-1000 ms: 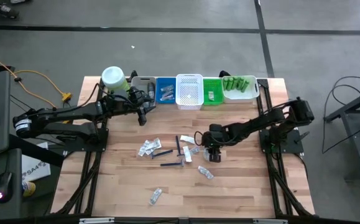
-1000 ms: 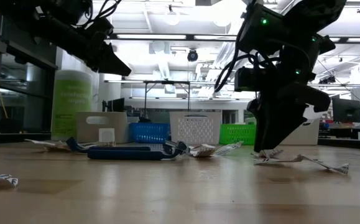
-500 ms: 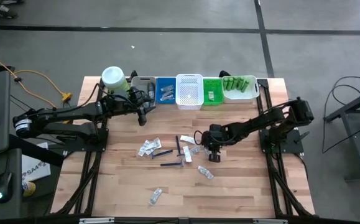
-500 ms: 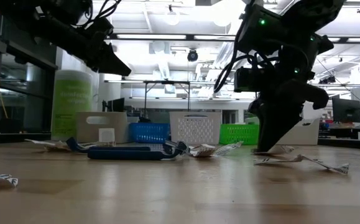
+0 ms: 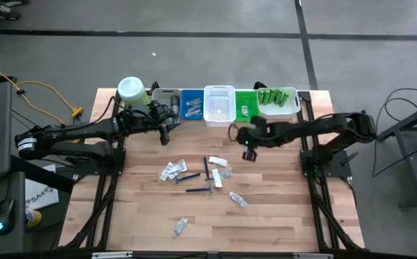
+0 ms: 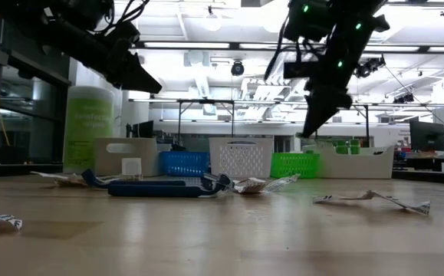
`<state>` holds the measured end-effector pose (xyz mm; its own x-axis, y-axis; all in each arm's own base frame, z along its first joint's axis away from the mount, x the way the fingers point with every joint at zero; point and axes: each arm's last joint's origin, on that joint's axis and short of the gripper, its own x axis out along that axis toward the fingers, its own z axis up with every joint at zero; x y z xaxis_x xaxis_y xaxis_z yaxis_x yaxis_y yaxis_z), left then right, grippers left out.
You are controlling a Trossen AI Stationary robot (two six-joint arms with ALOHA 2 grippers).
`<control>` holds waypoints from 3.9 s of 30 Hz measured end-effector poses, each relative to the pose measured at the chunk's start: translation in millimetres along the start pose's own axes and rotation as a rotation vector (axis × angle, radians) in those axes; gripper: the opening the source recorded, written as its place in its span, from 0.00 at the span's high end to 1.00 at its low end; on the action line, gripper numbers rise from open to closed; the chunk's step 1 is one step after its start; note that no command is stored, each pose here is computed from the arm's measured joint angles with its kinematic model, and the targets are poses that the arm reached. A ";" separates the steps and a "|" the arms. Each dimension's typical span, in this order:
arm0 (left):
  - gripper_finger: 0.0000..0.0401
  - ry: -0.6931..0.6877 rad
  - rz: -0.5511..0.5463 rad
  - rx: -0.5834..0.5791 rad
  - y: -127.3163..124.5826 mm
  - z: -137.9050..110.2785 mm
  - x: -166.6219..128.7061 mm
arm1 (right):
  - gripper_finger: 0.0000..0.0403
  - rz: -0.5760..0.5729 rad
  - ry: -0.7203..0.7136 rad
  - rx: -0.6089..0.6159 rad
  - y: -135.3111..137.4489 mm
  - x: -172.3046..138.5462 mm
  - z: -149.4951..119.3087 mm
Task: Pick & Place Travel size toiletries
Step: Put the white bandage pack into the green bin
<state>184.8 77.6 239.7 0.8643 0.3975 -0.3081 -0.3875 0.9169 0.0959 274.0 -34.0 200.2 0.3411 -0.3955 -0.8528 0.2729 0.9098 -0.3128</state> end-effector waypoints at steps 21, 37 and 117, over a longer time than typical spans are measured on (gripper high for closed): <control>0.54 0.006 -0.001 0.004 0.0 -0.5 0.0 | 0.99 -0.342 -0.121 0.039 -110.6 25.8 14.7; 0.54 0.006 -0.001 0.008 -0.1 -0.6 0.0 | 0.95 -0.328 -0.133 0.065 -138.9 35.4 8.4; 0.54 0.020 -0.006 0.013 -0.3 -1.8 -0.5 | 0.59 0.561 0.204 0.866 74.8 41.9 16.2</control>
<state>183.8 77.1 238.1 0.8601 0.3912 -0.3273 -0.3779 0.9197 0.1062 323.3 15.5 147.9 0.4814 0.1567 -0.8624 0.7002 0.5230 0.4860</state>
